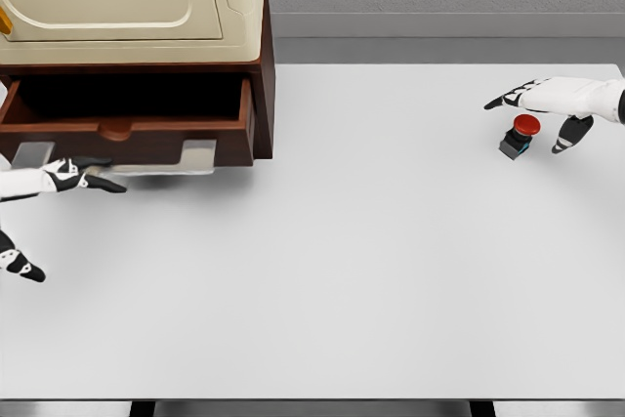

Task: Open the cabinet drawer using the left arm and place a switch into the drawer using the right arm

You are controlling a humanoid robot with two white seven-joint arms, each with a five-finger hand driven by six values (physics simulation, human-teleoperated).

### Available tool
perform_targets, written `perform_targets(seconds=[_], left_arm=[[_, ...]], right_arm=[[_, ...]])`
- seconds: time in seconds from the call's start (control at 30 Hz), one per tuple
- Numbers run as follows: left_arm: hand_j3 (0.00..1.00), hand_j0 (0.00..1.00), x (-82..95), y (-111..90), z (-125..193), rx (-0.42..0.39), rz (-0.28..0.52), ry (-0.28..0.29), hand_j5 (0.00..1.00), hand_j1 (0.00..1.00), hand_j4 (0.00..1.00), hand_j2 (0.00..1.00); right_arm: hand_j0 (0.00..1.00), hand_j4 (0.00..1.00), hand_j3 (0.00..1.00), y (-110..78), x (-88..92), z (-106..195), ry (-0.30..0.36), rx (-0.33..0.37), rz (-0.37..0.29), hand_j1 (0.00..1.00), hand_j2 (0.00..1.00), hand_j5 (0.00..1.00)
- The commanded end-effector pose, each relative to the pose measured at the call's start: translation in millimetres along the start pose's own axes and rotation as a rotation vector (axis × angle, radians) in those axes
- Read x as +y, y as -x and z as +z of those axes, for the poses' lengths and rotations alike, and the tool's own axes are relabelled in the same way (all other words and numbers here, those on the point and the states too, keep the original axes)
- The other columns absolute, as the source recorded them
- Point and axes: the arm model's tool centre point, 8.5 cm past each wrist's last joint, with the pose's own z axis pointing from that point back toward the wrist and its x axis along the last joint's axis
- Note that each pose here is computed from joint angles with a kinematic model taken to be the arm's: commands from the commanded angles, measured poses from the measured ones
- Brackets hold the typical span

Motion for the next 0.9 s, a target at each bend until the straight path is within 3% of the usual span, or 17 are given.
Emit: perform_targets(seconds=[0.0, 0.3, 0.63, 0.87], left_arm=[[1.00, 1.00, -10.7, 9, 3, 0.051, -0.070, 0.056, 1.00, 1.00, 1.00, 1.00], [1.00, 1.00, -7.8, 7, 9, 0.043, -0.060, 0.039, 1.00, 1.00, 1.00, 1.00], [1.00, 1.00, 12.2, -7, 23, -0.005, -0.039, -0.045, 1.00, 1.00, 1.00, 1.00], [1.00, 1.00, 15.2, -9, 24, -0.014, -0.032, -0.058, 1.00, 1.00, 1.00, 1.00]], right_arm=[[1.00, 1.00, 1.00, 0.0, 0.4, 0, 0.000, 0.000, -0.003, 1.00, 1.00, 1.00], [1.00, 1.00, 1.00, 0.0, 0.4, 0, 0.000, 0.000, -0.003, 1.00, 1.00, 1.00], [0.99, 0.99, 0.99, -1.7, 4.8, -3, -0.016, -0.004, -0.002, 0.99, 0.99, 0.99], [0.99, 0.99, 0.99, -2.3, 5.1, -4, -0.019, -0.006, -0.001, 0.99, 0.99, 0.99]])
